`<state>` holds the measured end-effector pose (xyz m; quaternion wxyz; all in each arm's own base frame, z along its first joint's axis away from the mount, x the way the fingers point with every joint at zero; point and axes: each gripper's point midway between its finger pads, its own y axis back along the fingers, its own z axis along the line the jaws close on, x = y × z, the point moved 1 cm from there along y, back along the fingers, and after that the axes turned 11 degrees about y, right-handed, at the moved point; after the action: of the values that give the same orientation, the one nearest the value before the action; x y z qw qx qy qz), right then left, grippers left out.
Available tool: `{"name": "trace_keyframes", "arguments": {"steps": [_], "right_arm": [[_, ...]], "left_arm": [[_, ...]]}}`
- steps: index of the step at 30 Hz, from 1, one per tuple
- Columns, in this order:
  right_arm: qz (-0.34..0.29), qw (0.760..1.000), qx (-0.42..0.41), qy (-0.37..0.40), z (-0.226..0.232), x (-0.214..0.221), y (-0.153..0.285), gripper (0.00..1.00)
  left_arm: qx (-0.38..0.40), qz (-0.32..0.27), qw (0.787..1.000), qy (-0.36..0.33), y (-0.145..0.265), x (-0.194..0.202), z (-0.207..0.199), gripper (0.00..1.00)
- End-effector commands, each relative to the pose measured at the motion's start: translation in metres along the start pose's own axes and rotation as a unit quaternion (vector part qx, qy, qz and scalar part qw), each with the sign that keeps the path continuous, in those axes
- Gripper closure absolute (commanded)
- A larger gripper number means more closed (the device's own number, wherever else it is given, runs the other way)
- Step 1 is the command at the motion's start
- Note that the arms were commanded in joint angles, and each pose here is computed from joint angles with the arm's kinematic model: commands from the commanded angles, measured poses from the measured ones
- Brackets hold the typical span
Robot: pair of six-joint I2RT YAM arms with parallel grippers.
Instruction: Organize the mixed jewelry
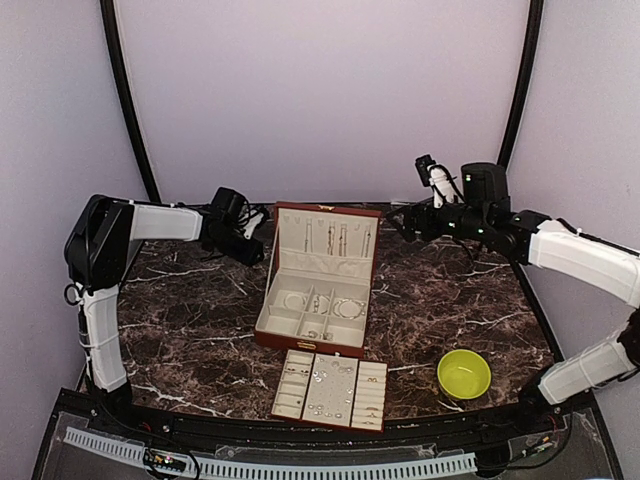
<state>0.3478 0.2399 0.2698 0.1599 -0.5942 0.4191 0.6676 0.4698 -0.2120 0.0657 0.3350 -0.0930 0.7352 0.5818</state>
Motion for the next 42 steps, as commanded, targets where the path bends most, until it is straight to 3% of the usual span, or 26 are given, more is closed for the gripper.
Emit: {"name": "trace_keyframes", "arguments": {"steps": [1, 26, 37, 42], "right_arm": [[-0.025, 0.999, 0.002, -0.024, -0.004, -0.004, 0.007, 0.08], [-0.024, 0.999, 0.006, -0.044, -0.007, 0.005, 0.005, 0.08], [-0.026, 0.999, 0.012, -0.046, -0.010, 0.006, 0.010, 0.08], [-0.031, 0.998, 0.015, -0.045, -0.012, 0.005, 0.012, 0.08]], "left_arm": [[0.021, 0.024, 0.999, -0.025, 0.006, 0.006, 0.007, 0.59], [0.045, 0.065, 0.994, -0.074, -0.017, 0.029, 0.011, 0.63], [0.039, 0.098, 0.990, -0.097, -0.017, 0.054, 0.011, 0.86], [0.022, 0.085, 0.992, -0.091, -0.001, 0.053, 0.013, 0.94]]}}
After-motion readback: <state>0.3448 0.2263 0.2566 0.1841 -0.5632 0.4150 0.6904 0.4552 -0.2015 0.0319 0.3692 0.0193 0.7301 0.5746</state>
